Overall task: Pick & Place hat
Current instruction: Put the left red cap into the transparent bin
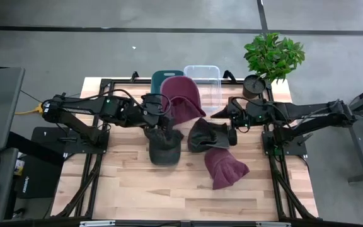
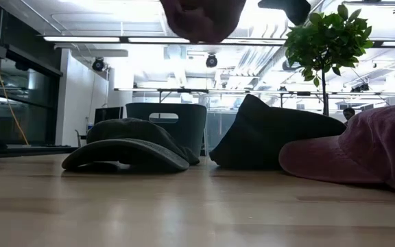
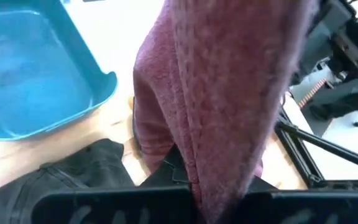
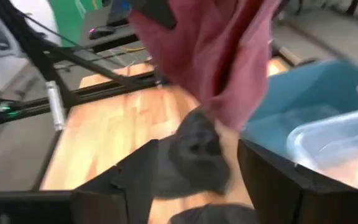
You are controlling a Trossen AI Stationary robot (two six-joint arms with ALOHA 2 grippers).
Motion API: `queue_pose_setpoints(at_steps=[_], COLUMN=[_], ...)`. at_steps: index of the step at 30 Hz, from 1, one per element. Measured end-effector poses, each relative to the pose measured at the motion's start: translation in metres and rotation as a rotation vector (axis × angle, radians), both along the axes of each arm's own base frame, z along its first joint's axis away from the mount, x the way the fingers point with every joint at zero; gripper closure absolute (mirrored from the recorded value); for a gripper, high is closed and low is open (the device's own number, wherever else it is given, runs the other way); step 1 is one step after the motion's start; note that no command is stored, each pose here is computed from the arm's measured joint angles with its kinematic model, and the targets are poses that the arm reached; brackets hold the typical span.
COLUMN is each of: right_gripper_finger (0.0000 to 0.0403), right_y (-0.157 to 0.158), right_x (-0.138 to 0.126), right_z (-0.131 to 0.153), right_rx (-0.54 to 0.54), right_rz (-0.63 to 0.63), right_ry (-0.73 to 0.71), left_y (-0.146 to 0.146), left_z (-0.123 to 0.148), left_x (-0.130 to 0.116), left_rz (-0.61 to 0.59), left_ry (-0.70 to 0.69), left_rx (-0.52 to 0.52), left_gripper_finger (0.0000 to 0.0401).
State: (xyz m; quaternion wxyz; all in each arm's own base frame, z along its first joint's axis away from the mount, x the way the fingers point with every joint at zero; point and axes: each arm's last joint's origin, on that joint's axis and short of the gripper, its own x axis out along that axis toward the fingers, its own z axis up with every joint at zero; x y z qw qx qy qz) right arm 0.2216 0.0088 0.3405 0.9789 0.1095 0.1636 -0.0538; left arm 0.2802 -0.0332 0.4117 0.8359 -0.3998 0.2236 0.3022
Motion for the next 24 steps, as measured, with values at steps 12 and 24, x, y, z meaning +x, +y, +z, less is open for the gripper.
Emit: queue_pose_setpoints(at_steps=[12, 24], right_gripper_finger=[0.0166, 0.0166], right_y=[-0.002, -0.003], right_x=[0.007, 0.043], right_z=[0.011, -0.008], right_rx=[-0.088, -0.090], right_rz=[-0.051, -0.066], right_ry=[-0.090, -0.077], left_y=[0.000, 0.000], left_z=[0.000, 0.003], left_x=[0.000, 0.003], left_rz=[-0.001, 0.003], left_ry=[0.002, -0.037], left_rx=[0.015, 0.034], left_gripper_finger=[0.0401, 0.0401])
